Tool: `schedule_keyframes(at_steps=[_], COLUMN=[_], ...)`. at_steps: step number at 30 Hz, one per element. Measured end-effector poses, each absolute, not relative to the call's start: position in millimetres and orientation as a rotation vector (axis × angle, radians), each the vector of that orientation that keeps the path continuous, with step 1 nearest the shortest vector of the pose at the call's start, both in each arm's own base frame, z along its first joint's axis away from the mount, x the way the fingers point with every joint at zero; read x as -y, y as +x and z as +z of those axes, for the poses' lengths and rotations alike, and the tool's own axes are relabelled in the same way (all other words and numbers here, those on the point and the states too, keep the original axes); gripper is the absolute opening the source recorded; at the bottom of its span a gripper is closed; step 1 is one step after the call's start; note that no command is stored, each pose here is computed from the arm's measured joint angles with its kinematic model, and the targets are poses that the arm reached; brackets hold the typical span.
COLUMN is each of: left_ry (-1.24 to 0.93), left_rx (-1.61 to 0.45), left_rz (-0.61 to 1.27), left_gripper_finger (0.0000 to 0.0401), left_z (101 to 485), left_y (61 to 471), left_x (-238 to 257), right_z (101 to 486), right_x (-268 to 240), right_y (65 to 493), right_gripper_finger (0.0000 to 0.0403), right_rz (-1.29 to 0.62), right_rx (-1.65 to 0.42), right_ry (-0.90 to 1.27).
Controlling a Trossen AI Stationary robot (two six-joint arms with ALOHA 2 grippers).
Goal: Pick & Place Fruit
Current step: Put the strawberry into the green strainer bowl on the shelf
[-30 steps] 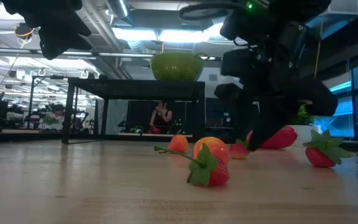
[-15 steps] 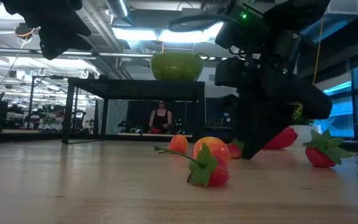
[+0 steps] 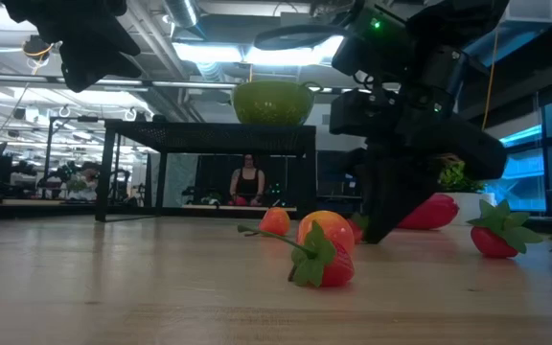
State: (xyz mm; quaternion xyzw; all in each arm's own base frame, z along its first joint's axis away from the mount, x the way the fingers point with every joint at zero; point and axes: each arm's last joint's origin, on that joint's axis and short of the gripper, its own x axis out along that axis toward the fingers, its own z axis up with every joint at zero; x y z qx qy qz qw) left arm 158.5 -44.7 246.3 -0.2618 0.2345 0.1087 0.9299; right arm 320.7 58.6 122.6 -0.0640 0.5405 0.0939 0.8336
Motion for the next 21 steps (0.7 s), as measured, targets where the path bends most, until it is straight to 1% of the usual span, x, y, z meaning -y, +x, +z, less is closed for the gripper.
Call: schedule_keyframes(at_steps=[5,14,16,21], left_ry=[-0.537,-0.536,-0.536,-0.536], left_rx=[-0.482,-0.482,-0.482,-0.483], left_rz=[0.219,0.220,0.219,0.220], left_gripper_finger=[0.0139,0.0139,0.0139,0.0139], left_z=[246,246,246,246], left_y=[159,159,159,158], left_x=[45,45,45,45], right_z=[123,126,130,151], right_x=[-58,-58,-58,-58], right_y=[321,320,317,318], right_gripper_finger=[0.0006,0.0003,0.0003,0.0002], right_rz=[0.182,0.157,0.148,0.140], right_rx=[-1.149,-1.139,-1.142,-1.045], right_ry=[-0.117,-0.074,-0.061,-0.029])
